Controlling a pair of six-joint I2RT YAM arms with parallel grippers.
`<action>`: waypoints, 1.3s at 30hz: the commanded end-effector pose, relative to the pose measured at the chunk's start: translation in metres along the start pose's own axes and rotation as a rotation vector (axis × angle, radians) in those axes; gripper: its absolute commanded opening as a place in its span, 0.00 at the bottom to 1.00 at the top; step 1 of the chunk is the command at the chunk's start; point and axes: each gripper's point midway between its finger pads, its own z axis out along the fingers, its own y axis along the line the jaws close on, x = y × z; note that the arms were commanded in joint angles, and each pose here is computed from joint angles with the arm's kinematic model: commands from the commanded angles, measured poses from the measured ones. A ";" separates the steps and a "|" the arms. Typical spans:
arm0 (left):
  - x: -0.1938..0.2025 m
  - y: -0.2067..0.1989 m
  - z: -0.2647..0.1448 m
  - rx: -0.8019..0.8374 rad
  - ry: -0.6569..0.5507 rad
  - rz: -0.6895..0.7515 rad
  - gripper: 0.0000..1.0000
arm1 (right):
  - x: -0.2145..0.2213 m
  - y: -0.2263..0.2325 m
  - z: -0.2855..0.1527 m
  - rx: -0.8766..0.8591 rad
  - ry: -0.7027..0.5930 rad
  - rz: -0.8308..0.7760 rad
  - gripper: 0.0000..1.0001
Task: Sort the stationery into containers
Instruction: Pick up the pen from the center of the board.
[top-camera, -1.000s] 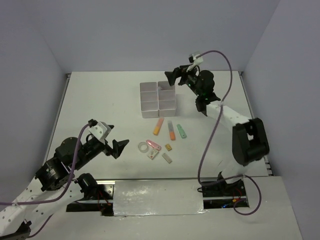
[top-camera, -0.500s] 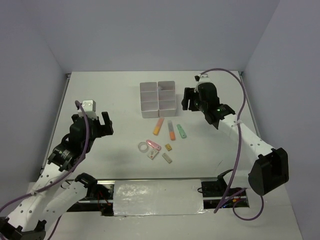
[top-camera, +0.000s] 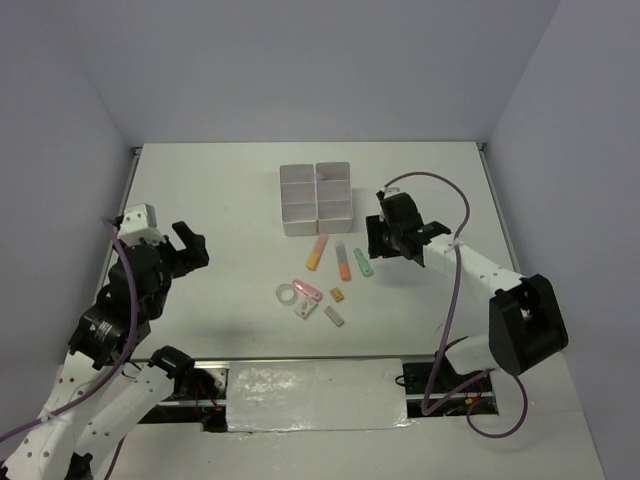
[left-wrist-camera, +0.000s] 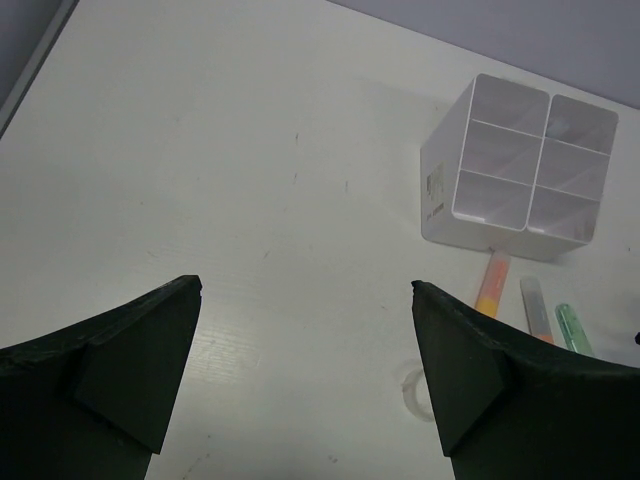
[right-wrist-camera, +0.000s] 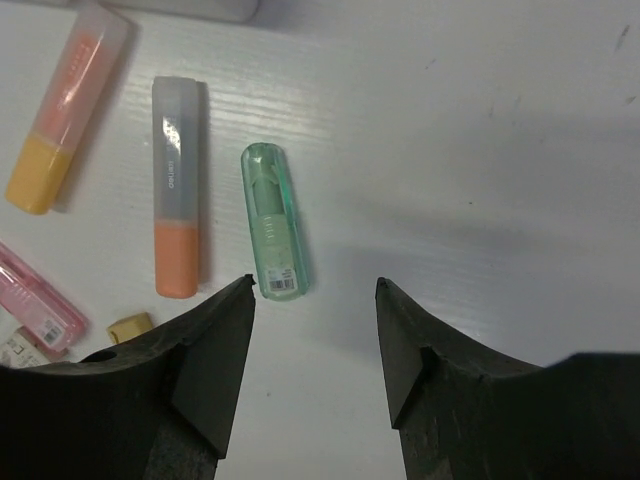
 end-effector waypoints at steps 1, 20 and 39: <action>-0.004 -0.002 0.003 0.011 -0.020 0.030 0.99 | 0.009 0.015 0.012 -0.038 0.047 -0.049 0.59; 0.006 -0.026 0.001 0.169 0.011 0.099 0.99 | 0.045 0.026 0.064 0.029 0.249 -0.102 0.42; 0.008 -0.027 0.003 0.174 0.020 0.108 0.99 | 0.002 0.043 -0.005 -0.100 0.014 -0.104 0.00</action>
